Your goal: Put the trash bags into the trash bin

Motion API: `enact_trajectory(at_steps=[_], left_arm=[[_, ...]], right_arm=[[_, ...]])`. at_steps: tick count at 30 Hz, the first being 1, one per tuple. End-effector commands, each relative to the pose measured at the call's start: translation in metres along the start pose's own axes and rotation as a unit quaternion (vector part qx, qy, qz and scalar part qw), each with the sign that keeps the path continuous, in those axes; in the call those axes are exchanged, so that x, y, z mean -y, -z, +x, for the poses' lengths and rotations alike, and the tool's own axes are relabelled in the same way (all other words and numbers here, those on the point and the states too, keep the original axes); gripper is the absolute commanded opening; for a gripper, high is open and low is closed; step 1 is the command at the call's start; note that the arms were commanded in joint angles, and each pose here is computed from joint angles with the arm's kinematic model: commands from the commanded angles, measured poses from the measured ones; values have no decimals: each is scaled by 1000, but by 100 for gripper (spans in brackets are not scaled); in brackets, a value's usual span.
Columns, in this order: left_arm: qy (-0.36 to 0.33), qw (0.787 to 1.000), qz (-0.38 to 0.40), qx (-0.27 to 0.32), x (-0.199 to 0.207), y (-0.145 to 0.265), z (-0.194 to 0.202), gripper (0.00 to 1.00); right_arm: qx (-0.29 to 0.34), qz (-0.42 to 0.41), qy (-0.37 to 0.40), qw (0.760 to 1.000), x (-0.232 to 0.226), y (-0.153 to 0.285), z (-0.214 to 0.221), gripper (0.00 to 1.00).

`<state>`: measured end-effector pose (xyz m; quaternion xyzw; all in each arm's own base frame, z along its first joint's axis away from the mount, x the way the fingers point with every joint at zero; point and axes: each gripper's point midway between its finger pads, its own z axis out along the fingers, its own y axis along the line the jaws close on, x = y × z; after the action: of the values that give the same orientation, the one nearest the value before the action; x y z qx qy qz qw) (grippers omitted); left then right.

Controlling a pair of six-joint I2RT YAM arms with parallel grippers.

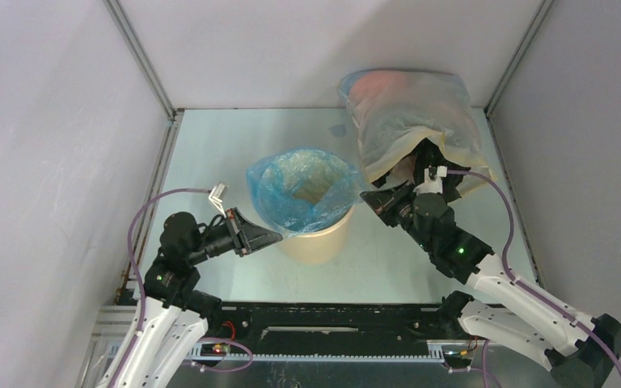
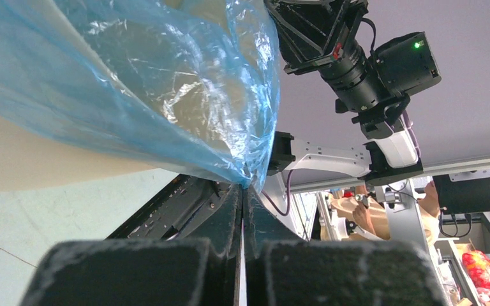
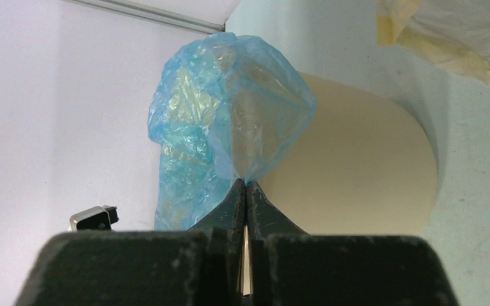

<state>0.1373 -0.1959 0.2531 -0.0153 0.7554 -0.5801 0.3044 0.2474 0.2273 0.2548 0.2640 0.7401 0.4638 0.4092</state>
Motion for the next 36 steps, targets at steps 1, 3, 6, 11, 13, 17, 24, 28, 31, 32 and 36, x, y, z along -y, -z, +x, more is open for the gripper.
enact_trajectory(at_steps=[1,3,6,11,13,17,24,28,31,32,36], left_arm=[[-22,1000,19,-2,10,2,-2,0],[-22,1000,21,-1,13,3,-2,0],[-25,999,29,-2,19,5,-2,0],[-28,998,46,-12,27,10,5,0],[-30,998,52,-23,29,12,10,0],[-27,998,43,-33,20,12,16,0],[-8,998,5,-61,-21,6,37,0],[-6,998,-12,-62,-38,2,41,0],[4,997,-34,-71,-55,-2,45,0],[5,997,-41,-71,-60,-4,45,0],[-2,997,-58,-59,-67,-6,39,0]], right_arm=[[16,7,7,1000,3,5,-6,0],[14,1,13,1000,1,7,-6,0],[10,-5,18,1000,-2,12,-7,0],[-1,4,46,999,6,19,-2,0],[-11,9,55,998,9,19,2,0],[-23,31,73,997,22,15,10,0],[-41,60,96,993,38,2,23,0],[-48,75,107,990,47,-6,29,0],[-54,82,112,989,52,-12,35,0],[-55,83,115,988,53,-14,36,0],[-47,94,124,987,59,-18,34,0]])
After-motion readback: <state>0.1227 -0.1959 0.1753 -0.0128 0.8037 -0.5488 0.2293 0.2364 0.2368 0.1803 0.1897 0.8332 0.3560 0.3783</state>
